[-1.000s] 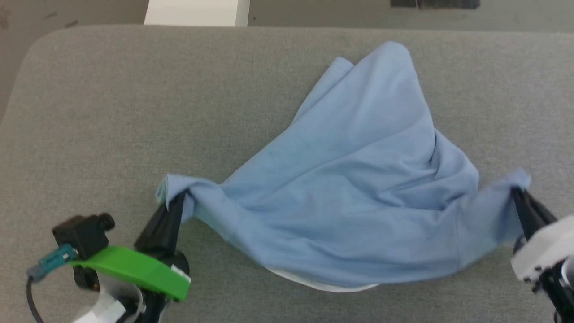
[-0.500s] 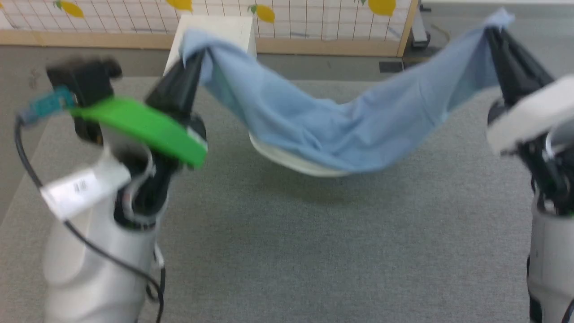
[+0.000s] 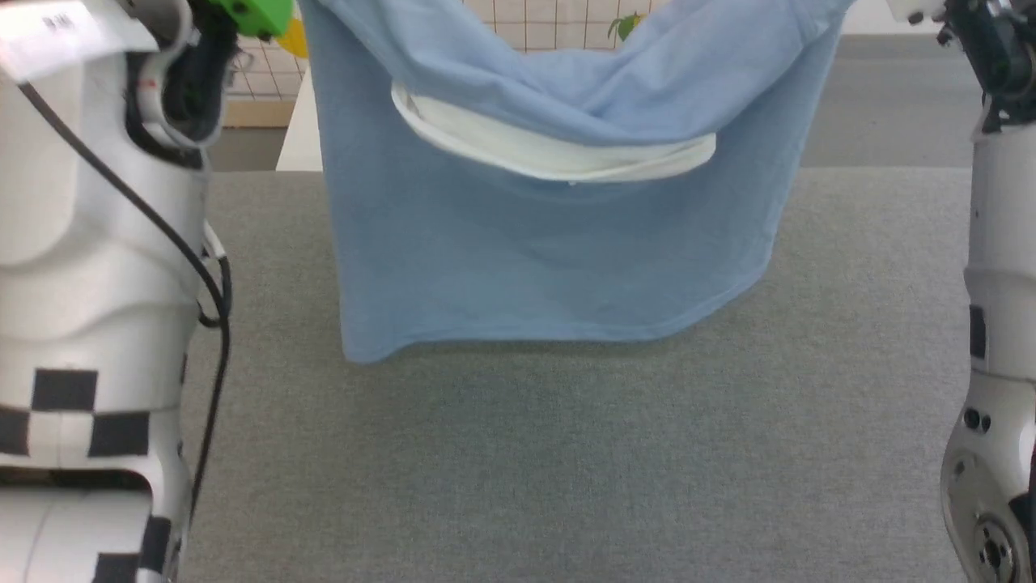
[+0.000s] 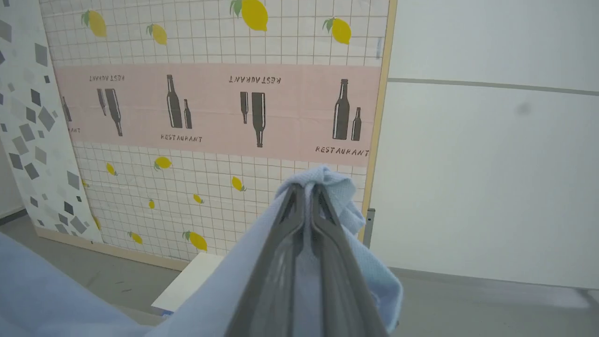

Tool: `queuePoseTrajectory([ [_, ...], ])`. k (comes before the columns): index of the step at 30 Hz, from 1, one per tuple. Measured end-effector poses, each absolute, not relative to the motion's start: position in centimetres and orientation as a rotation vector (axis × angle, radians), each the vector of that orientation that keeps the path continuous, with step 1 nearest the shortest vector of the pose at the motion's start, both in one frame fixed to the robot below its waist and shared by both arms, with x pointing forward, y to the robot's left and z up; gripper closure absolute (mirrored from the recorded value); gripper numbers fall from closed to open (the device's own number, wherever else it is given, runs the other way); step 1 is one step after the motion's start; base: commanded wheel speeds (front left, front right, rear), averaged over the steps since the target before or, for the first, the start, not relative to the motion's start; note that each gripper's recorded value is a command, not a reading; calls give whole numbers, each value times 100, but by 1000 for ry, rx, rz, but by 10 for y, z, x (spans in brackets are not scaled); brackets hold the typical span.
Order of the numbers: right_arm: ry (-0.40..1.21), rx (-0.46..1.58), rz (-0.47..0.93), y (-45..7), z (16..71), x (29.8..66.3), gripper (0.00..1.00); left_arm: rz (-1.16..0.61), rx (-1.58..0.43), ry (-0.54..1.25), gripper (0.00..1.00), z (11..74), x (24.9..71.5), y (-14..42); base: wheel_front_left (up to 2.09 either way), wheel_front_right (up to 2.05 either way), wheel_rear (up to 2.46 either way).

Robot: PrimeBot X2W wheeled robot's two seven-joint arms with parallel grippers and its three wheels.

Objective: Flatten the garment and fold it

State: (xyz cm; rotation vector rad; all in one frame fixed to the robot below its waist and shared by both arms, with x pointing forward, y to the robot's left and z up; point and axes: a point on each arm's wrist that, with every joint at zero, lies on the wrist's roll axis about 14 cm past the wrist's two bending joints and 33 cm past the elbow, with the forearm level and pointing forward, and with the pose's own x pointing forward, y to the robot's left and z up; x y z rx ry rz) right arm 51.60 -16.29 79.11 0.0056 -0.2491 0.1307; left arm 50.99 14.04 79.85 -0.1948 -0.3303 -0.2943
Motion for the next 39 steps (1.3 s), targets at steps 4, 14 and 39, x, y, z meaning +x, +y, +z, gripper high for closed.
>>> queuePoseTrajectory([
  [4, -206, -54, 112, -163, 786, 536, 100, -268, -190, -293, 100, 796, 530, 147, 0, 0, 0],
  [14, -274, -186, 68, -160, 804, 595, 100, -248, -272, -475, 100, 838, 579, 150, 0, 0, 0],
  [39, -65, -414, 119, -161, 590, 729, 100, -242, -486, -364, 100, 650, 692, 163, 0, 0, 0],
])
